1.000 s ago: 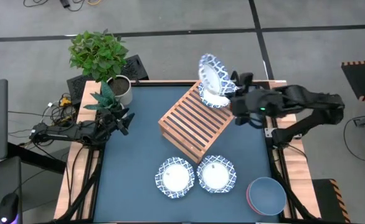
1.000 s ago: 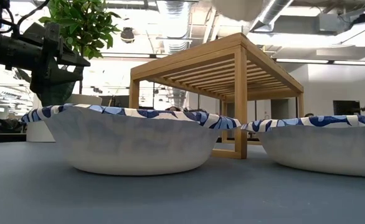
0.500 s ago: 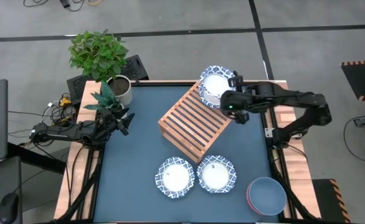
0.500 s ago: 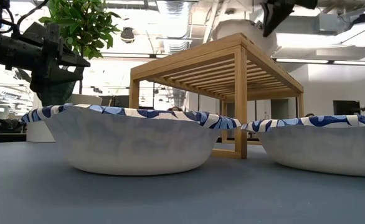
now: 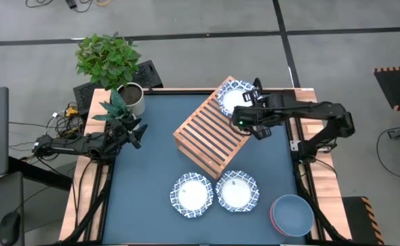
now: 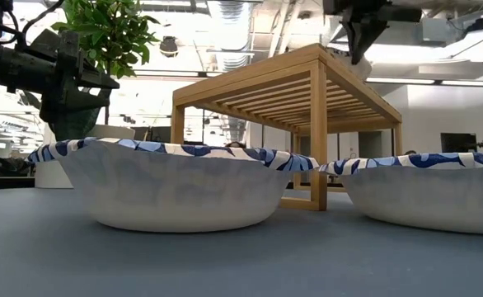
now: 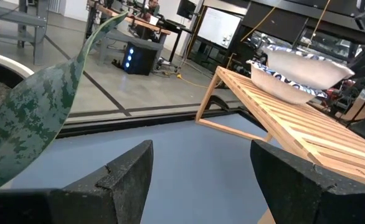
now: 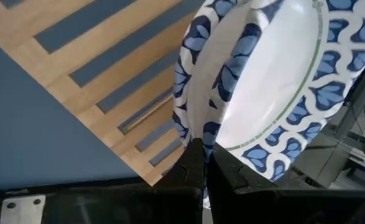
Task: Place and stack bowls onto a shelf
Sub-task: Stack the right white and blue patterned bowl on top of the other white and blue patterned bowl on the shelf
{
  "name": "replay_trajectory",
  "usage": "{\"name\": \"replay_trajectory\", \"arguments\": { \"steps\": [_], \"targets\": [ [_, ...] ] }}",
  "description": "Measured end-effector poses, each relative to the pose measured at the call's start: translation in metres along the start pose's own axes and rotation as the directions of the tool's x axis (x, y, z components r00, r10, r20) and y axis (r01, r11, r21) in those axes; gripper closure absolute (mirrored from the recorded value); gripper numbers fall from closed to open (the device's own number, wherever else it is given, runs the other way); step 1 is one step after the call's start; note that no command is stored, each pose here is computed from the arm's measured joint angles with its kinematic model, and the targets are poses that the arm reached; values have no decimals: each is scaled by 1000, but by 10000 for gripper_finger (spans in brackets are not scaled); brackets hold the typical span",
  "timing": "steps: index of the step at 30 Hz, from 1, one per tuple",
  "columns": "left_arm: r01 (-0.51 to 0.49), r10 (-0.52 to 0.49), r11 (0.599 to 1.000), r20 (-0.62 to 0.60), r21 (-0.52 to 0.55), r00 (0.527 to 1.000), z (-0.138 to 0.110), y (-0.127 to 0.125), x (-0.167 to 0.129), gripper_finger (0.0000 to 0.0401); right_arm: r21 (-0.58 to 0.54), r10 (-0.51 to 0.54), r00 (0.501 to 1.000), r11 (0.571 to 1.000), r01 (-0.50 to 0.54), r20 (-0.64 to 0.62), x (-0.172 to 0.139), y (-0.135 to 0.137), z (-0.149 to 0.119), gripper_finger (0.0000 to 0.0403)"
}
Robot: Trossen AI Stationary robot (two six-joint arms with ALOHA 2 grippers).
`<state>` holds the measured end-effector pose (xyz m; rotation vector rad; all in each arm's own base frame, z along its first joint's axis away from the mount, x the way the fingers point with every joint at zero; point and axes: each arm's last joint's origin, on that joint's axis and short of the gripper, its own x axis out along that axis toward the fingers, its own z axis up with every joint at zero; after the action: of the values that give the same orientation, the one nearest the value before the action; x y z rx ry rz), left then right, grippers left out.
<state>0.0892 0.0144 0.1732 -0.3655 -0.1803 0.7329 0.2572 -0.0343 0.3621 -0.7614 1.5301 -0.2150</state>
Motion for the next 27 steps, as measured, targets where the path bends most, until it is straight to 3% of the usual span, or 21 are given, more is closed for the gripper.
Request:
{"name": "replay_trajectory", "arguments": {
  "steps": [8,27],
  "targets": [
    [0,0,1000,0,0,1000,0,0,0,148,45,21,998,999,-19,-55,14,-12,-5,379],
    [0,0,1000,0,-2,1000,0,0,0,148,114,72,997,991,-68,-29,18,-16,-6,356]
  ]
}}
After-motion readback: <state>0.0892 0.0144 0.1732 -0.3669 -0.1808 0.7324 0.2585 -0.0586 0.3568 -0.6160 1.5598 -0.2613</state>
